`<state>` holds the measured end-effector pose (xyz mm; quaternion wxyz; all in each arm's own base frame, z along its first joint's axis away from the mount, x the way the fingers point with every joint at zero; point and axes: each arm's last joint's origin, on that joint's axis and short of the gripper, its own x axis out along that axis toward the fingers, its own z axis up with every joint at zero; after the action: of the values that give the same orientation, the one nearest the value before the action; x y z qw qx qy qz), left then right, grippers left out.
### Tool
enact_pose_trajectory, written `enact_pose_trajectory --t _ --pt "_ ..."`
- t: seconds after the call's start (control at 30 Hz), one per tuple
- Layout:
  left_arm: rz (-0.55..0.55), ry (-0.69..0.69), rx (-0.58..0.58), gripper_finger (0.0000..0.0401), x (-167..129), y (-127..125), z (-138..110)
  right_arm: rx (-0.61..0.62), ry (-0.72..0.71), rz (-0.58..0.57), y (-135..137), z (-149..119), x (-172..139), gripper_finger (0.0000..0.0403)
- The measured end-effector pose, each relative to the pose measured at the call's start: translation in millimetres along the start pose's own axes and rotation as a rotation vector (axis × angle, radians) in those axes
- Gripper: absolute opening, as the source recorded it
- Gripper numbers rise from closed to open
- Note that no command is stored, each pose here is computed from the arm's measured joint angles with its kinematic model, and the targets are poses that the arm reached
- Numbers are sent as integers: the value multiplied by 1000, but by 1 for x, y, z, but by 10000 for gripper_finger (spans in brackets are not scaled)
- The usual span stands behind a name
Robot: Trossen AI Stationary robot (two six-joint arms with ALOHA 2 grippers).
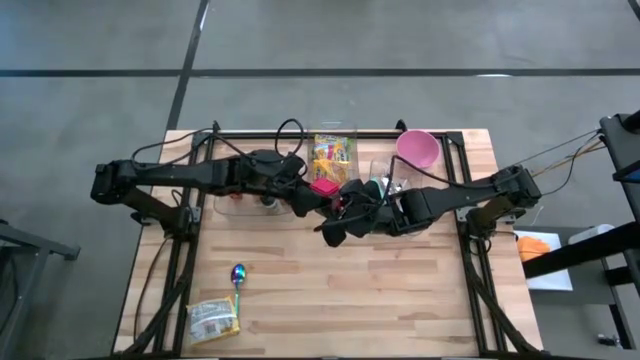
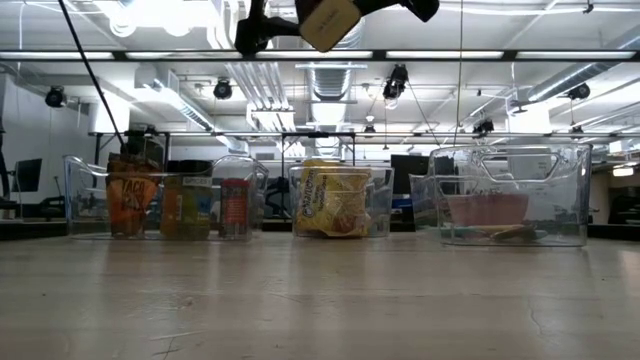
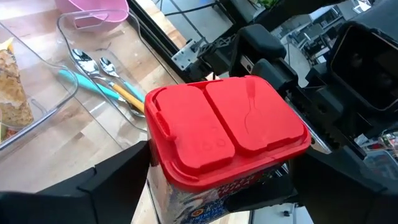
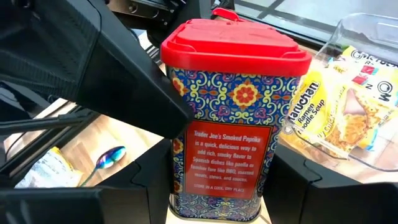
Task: Pick & Place Food Item
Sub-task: Put the red seasoning can into the left transparent bin
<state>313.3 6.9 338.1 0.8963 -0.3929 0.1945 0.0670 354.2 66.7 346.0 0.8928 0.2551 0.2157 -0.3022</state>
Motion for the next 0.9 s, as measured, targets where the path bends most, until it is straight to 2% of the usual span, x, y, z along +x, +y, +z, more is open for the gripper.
enact_pose_trajectory --t 0.17,0.33,0.47,0.77,0.9 --pt "-36 29 75 372 -3 -2 0 -36 33 49 1 2 -6 182" --pt "-158 118 268 372 -7 -6 -3 -67 123 207 4 7 -17 182" --pt "-249 187 369 372 -16 -9 -5 -68 176 316 5 12 -25 182" --pt "-325 330 430 372 -28 -13 -7 -72 303 420 8 6 -23 182" --pt "-316 358 451 372 -33 -16 -5 -65 319 439 9 6 -23 182"
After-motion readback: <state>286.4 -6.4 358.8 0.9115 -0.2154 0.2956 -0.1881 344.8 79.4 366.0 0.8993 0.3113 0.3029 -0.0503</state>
